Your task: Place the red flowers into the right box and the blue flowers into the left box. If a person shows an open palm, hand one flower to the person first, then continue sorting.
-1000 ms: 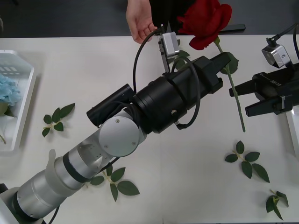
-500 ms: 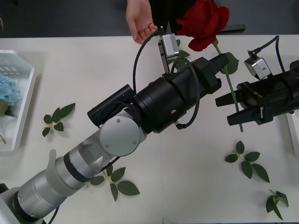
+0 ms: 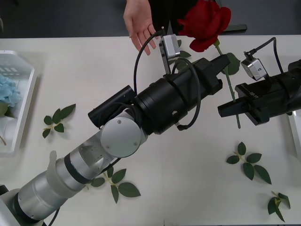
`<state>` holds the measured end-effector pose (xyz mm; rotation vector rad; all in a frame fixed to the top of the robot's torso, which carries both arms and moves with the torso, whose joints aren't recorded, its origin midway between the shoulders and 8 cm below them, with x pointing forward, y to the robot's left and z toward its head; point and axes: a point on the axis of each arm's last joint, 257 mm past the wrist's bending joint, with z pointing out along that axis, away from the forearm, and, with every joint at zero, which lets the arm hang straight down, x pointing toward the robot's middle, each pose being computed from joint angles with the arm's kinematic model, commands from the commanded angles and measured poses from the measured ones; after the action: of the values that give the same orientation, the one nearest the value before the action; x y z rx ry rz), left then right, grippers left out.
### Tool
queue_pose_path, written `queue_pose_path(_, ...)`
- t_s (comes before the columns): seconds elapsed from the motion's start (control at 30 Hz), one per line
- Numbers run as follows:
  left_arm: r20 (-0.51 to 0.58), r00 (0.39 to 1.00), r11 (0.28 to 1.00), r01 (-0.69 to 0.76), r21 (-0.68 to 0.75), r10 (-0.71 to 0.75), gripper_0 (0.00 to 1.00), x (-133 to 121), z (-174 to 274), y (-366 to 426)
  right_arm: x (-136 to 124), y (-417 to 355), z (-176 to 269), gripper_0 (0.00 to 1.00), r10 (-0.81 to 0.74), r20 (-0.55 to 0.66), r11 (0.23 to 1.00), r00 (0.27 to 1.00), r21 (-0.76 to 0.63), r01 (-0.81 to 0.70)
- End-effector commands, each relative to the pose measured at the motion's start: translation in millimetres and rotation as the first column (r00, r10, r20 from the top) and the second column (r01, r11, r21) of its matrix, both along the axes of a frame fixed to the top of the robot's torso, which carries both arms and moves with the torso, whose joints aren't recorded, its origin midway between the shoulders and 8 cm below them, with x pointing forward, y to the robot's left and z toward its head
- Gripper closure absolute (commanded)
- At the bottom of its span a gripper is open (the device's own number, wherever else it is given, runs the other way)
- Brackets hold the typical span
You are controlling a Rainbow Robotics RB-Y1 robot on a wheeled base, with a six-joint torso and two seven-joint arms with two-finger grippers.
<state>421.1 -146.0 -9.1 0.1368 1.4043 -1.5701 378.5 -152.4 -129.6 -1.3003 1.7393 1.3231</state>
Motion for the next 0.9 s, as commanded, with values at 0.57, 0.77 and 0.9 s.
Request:
queue_pose_path(0.57, 0.041, 0.999, 0.999, 0.034, -0.034, -0.033, 0.00, -12, 28, -13, 9, 2, 10, 1.00, -0.052, -0.013, 0.998, 0.999, 0.022, 0.053)
queue_pose_path(0.77, 0.041, 0.999, 0.999, 0.034, -0.034, -0.033, 0.00, -12, 28, -13, 56, -3, 35, 1.00, -0.219, 0.020, 0.970, 0.976, 0.108, 0.215)
queue_pose_path(0.9, 0.041, 0.999, 0.999, 0.034, -0.034, -0.033, 0.00, -12, 28, -13, 100, -4, 62, 1.00, -0.349, 0.107, 0.930, 0.931, 0.165, 0.329)
